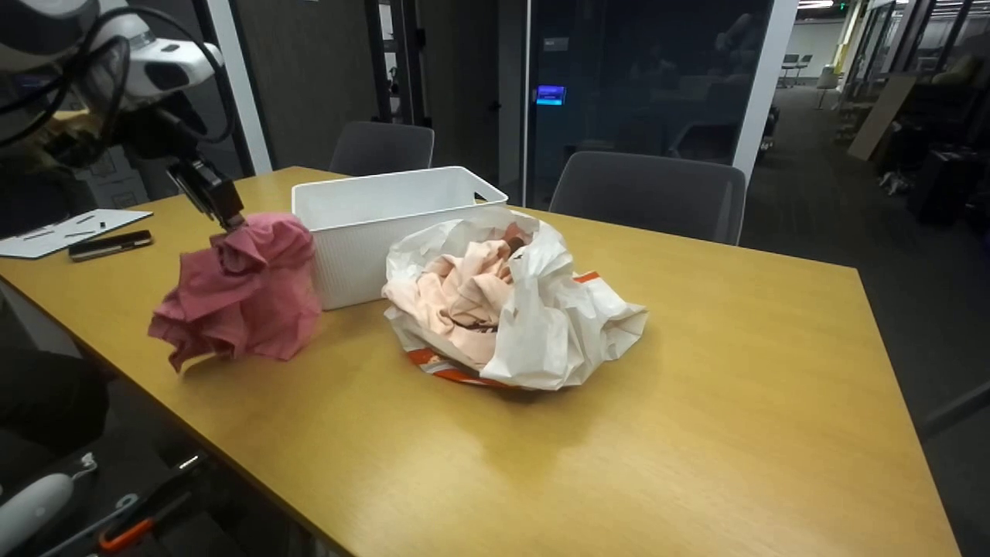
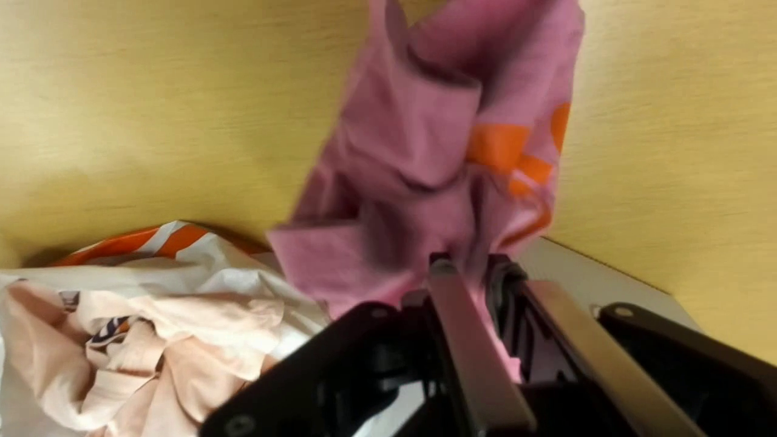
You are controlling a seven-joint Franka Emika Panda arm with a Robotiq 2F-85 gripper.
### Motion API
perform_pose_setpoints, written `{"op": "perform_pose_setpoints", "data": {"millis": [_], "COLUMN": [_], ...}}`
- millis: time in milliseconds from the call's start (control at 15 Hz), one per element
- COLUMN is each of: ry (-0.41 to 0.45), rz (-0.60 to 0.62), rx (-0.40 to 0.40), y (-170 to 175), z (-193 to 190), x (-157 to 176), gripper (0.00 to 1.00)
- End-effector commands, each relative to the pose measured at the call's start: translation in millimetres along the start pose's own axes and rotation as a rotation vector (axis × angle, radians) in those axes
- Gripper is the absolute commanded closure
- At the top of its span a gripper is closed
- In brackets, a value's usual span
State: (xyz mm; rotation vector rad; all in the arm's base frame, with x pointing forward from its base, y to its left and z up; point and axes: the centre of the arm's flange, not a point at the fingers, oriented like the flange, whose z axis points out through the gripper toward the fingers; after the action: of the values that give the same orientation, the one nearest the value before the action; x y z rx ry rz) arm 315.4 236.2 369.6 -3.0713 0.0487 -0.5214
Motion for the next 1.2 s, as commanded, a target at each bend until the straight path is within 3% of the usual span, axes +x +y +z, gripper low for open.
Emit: {"op": "perform_pose_setpoints", "data": {"millis": [0,133,200,333,533,600,733,1133], "ry": [-0.002,-0.006,-0.013,-0.021,-0.023,-0.023,-0.039,-0.129], "rz": [-0.011,-0.001,0.005,0.003,0.002,0.002,-0.012,-0.028], "rx": [0.087,0.114,0.072,0.083,0.085,0.085,0.061,0.017], "y": [-4.3,-3.9,-9.2,-9.3,-9.2,-9.2,-3.8,19.9], "z": [20.4,25.3,17.2,24.0,26.1,26.1,35.4,64.2], "x": [-14.7,-4.9,-5.9,-4.7,-4.4,-4.4,-1.5,0.2], "gripper": [0.48,0.32,0.50,0.35,0.33,0.08,0.02,0.00]}}
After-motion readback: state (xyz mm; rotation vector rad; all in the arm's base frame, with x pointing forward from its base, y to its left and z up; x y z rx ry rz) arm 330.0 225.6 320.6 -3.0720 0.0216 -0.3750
